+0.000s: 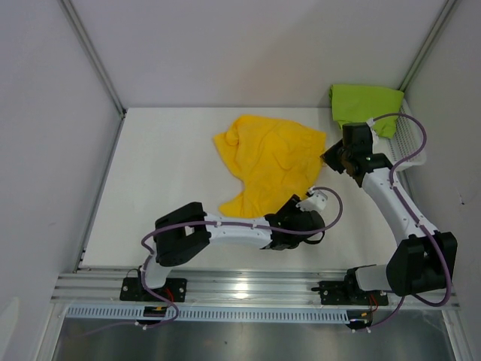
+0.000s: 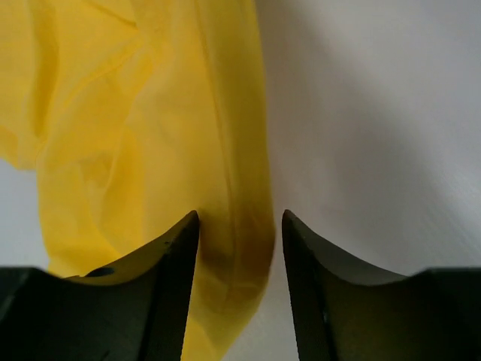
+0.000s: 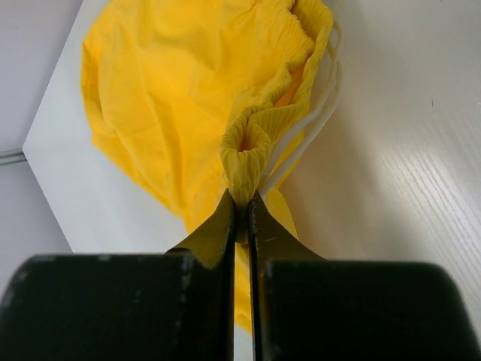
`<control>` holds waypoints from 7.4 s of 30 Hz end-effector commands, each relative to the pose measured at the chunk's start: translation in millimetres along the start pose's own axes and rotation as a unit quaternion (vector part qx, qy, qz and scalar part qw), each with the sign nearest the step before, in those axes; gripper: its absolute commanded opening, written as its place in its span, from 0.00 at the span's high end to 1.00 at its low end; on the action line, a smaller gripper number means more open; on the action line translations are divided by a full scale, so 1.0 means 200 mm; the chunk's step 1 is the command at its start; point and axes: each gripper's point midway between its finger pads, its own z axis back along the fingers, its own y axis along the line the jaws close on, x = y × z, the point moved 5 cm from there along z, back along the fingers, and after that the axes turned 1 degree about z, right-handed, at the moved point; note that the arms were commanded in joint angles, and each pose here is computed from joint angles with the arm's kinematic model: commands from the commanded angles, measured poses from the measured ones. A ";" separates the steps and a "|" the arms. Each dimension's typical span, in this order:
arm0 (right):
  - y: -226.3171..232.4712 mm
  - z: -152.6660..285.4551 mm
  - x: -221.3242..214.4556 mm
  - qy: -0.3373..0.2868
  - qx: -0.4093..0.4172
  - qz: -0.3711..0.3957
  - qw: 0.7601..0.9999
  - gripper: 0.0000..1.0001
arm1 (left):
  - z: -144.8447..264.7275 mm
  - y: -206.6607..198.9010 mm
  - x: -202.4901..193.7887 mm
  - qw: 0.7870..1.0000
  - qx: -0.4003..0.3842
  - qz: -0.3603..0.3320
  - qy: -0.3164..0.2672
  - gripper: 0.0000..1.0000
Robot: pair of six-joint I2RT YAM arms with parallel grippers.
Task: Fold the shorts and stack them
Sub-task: Flatten the shorts out
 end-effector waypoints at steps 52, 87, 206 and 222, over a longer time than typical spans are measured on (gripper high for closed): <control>-0.34 -0.04 -0.04 -0.039 -0.044 -0.055 0.997 1.00 | 0.63 1.13 -0.49 0.952 0.055 0.299 0.014 0.31; -0.41 -0.15 0.08 -0.029 -0.048 -0.069 0.996 1.00 | 0.42 1.01 -0.82 0.874 -0.202 0.441 0.038 0.35; -0.14 -0.23 -0.32 0.096 0.221 0.167 0.956 0.37 | -0.10 2.55 -0.56 0.772 0.196 0.604 0.025 1.00; -0.18 -0.21 -0.47 0.139 0.241 0.189 0.942 0.42 | -0.15 2.56 -0.55 0.777 0.179 0.603 0.024 1.00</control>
